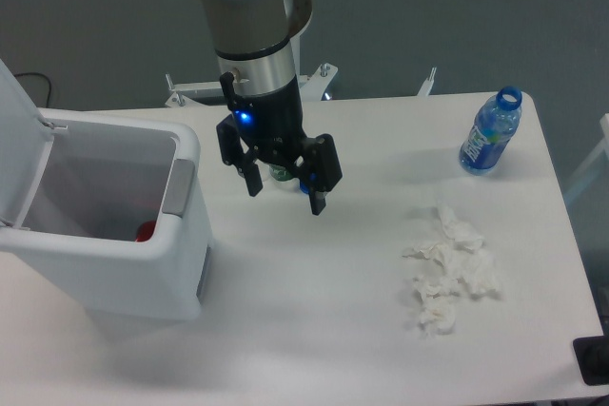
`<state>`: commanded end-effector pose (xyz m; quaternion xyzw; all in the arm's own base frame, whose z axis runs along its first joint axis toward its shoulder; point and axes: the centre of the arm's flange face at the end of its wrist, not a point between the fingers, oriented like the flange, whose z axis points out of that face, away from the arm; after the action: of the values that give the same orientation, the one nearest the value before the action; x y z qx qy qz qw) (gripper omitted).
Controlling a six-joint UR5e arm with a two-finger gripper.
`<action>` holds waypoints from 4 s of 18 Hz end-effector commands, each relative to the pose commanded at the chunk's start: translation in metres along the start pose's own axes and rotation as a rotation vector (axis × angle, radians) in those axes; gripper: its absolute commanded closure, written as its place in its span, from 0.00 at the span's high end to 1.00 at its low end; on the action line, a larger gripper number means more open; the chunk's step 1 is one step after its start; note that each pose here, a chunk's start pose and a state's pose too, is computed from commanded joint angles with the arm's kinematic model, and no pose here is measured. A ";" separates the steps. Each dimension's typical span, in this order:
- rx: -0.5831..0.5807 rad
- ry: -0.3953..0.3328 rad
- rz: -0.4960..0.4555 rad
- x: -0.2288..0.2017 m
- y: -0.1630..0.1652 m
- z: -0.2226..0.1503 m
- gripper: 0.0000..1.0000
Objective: Close the trash can
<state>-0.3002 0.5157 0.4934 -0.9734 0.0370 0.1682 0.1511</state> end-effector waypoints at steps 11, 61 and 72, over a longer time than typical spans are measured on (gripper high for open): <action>-0.011 -0.001 -0.027 0.003 0.018 -0.005 1.00; 0.257 0.328 0.091 0.199 0.011 -0.176 1.00; 0.412 0.544 0.205 0.264 -0.013 -0.211 1.00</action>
<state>0.0168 0.4578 0.5969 -0.9230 0.2064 -0.0937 0.3110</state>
